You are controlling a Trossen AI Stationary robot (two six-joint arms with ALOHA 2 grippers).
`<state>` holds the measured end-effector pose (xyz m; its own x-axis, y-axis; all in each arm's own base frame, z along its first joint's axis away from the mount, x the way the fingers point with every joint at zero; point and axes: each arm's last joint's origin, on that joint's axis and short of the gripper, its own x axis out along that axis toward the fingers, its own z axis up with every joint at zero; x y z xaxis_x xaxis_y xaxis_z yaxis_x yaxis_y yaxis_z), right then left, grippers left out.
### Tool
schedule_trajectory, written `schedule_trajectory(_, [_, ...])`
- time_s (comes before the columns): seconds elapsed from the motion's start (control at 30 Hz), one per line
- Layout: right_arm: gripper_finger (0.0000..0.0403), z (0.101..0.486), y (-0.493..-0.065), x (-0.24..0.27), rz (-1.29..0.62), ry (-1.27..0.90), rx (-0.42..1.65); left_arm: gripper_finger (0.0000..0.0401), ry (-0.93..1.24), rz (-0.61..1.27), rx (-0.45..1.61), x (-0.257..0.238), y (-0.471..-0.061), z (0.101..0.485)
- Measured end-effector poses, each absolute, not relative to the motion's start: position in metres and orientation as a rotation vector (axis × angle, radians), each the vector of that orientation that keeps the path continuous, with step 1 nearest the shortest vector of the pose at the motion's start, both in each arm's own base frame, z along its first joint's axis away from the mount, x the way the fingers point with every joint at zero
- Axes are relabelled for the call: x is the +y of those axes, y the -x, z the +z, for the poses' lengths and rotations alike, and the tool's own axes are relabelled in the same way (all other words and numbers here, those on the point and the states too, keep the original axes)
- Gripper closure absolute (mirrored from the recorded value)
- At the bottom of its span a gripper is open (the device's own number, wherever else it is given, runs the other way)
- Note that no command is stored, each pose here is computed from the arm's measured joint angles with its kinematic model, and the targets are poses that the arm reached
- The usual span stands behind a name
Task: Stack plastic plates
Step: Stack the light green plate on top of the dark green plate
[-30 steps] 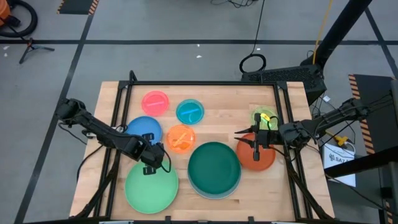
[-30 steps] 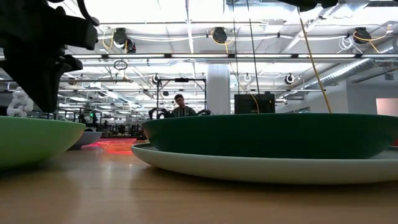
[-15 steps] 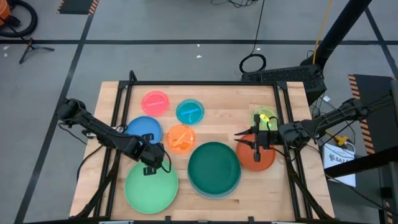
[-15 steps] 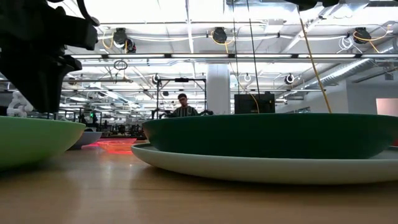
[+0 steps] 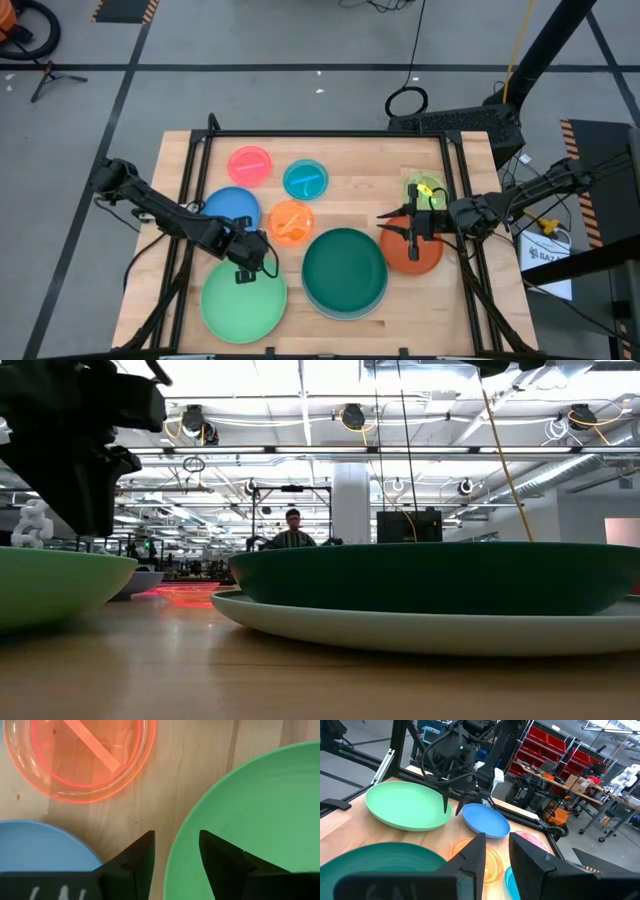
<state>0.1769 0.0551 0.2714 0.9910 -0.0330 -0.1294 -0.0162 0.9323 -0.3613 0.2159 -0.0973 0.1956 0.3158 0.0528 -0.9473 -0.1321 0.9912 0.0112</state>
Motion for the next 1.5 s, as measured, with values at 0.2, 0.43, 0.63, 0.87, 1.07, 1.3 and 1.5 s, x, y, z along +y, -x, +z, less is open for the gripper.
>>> schedule_trajectory(0.2, [0.0325, 0.271, -0.177, 0.055, -0.008, 0.371, 0.136, 0.024, 0.043, 0.126, 1.279, -0.099, -0.22, 0.185])
schedule_trajectory(0.43, [0.0325, 0.271, -0.177, 0.055, -0.008, 0.371, 0.136, 0.024, -0.033, 0.097, 1.326, -0.102, -0.223, 0.174])
schedule_trajectory(0.63, [0.0325, 0.271, -0.177, 0.055, -0.008, 0.371, 0.136, 0.024, -0.044, 0.095, 1.335, -0.102, -0.224, 0.172])
schedule_trajectory(0.87, [0.0325, 0.271, -0.177, 0.055, -0.008, 0.371, 0.137, 0.024, -0.043, 0.086, 1.324, -0.104, -0.224, 0.172])
schedule_trajectory(1.07, [0.0325, 0.271, -0.177, 0.055, -0.008, 0.371, 0.138, 0.024, -0.038, 0.082, 1.313, -0.104, -0.226, 0.172])
schedule_trajectory(1.3, [0.0325, 0.271, -0.177, 0.055, -0.007, 0.371, 0.138, 0.024, -0.057, 0.081, 1.336, -0.106, -0.227, 0.166])
schedule_trajectory(1.5, [0.0325, 0.271, -0.177, 0.055, -0.007, 0.372, 0.139, 0.024, -0.079, 0.083, 1.379, -0.109, -0.23, 0.153])
